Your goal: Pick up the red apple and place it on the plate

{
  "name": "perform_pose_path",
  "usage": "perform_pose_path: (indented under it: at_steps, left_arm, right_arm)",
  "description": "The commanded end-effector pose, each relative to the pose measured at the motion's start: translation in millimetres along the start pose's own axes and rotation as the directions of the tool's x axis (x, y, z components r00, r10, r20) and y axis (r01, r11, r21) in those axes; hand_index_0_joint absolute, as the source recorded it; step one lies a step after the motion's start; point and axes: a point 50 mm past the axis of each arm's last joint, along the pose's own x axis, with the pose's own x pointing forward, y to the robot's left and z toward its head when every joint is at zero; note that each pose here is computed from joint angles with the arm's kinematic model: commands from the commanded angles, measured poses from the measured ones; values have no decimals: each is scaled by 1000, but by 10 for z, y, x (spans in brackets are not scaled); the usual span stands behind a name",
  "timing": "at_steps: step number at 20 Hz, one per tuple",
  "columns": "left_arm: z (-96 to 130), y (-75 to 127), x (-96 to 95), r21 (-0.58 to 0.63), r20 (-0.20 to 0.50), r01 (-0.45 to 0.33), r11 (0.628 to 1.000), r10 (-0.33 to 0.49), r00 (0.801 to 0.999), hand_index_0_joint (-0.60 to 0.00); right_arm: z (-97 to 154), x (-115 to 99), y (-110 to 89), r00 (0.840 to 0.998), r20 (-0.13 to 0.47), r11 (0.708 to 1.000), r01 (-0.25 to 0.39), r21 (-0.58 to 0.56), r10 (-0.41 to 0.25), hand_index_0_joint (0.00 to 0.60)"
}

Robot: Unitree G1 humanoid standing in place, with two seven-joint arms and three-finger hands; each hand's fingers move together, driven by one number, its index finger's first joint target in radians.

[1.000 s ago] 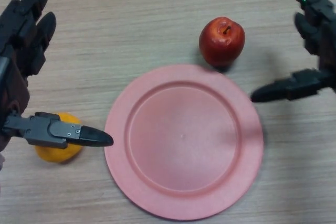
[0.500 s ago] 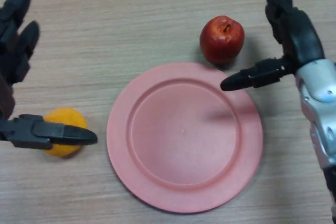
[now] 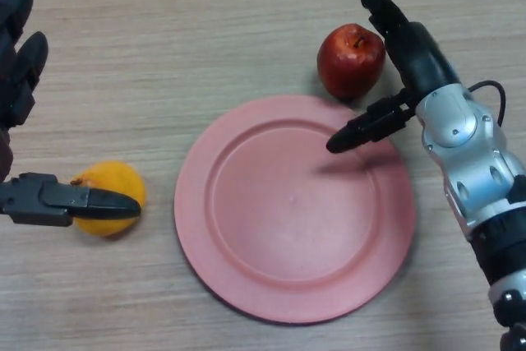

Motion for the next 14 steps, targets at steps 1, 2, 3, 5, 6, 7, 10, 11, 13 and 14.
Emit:
perform_pose_path:
  at_steps: [1, 2, 3, 5, 6, 7, 10, 11, 13, 14]
  left_arm:
    - [377, 189, -39, 103, 256, -95, 990, 66, 965, 0]
    - [371, 206, -33, 112, 262, -113, 987, 81, 962, 0]
    - [369, 206, -36, 114, 261, -116, 987, 83, 962, 0]
    - [335, 201, -49, 119, 246, -115, 986, 83, 966, 0]
    - [308, 206, -46, 121, 238, -119, 985, 88, 967, 0]
    - [303, 210, -39, 122, 236, -123, 985, 92, 968, 0]
    - [299, 205, 6, 131, 236, -149, 980, 115, 965, 0]
    - [297, 199, 8, 132, 234, -148, 980, 115, 965, 0]
    - [275, 173, -1, 128, 228, -139, 982, 107, 968, 0]
    - [259, 165, -7, 119, 216, -130, 984, 102, 971, 0]
  right_arm:
    - [482, 126, -245, 978, 184, 991, 83, 104, -102, 500]
    - [509, 176, -244, 984, 158, 970, 47, 239, -87, 600]
    - [514, 185, -255, 983, 157, 965, 52, 258, -95, 600]
    - [535, 212, -325, 976, 171, 957, 85, 278, -136, 600]
    - [512, 218, -366, 973, 164, 951, 108, 290, -161, 600]
    - [504, 222, -382, 973, 157, 948, 116, 297, -168, 600]
    - [497, 227, -541, 963, 93, 895, 195, 402, -251, 600]
    - [503, 223, -551, 963, 93, 896, 196, 398, -252, 600]
    - [487, 171, -580, 961, 85, 877, 202, 436, -264, 600]
    - [502, 126, -610, 961, 76, 864, 203, 461, -267, 600]
